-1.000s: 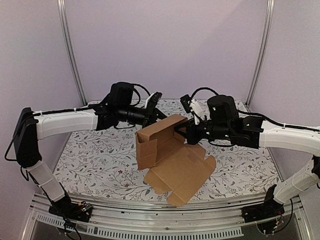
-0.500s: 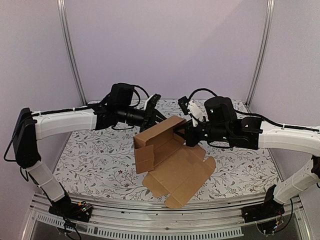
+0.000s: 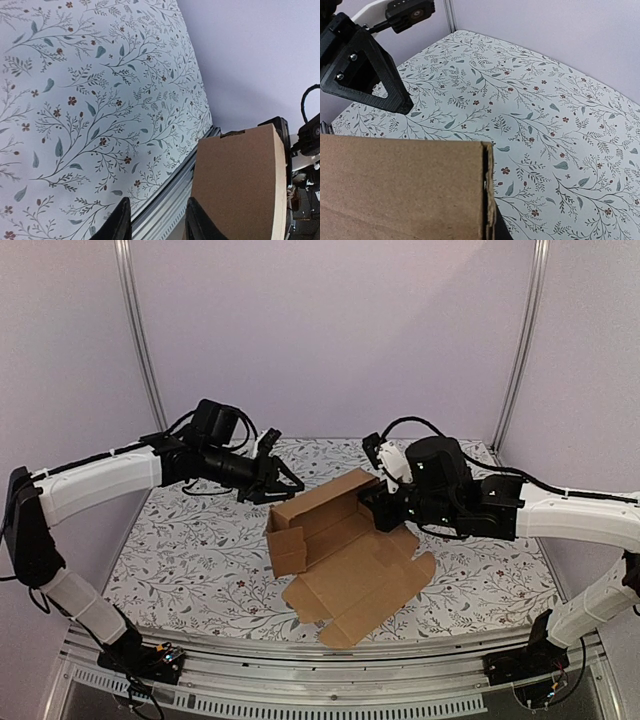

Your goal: Fold the paper box

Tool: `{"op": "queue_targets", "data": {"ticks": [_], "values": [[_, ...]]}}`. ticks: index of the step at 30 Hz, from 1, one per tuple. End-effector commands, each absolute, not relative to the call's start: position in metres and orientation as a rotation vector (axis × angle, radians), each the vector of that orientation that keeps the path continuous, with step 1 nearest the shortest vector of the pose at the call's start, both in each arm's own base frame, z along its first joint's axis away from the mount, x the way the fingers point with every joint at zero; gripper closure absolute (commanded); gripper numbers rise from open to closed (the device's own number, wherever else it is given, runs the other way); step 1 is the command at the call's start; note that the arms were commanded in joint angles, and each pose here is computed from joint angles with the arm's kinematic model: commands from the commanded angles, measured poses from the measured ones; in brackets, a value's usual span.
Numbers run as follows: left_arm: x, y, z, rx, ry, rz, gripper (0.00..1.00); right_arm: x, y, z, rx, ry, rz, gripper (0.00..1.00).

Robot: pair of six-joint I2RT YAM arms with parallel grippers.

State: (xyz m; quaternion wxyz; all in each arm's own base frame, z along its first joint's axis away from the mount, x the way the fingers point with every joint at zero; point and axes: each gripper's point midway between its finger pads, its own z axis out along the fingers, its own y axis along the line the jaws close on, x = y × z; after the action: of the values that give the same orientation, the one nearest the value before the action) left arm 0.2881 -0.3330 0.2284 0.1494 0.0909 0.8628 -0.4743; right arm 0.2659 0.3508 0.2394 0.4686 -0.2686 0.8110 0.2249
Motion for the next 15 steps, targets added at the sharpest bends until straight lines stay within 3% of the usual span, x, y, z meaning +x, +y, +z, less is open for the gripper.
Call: {"op": "queue_targets", "data": {"ticks": [1,8,15], "values": [[0.288,-0.299,0.216,0.221,2.556,-1.123,0.63,0.283,0.329,0.235,-0.557,2.013,0.377,1.0],[0.267,-0.269,0.198,0.168,2.604,-0.958,0.63,0.308,0.306,0.223,-0.405,2.044,0.2,1.0],[0.248,-0.288,0.198,0.274,2.555,-0.962,0.63,0.324,0.302,0.206,-0.309,2.101,0.169,1.0]]}}
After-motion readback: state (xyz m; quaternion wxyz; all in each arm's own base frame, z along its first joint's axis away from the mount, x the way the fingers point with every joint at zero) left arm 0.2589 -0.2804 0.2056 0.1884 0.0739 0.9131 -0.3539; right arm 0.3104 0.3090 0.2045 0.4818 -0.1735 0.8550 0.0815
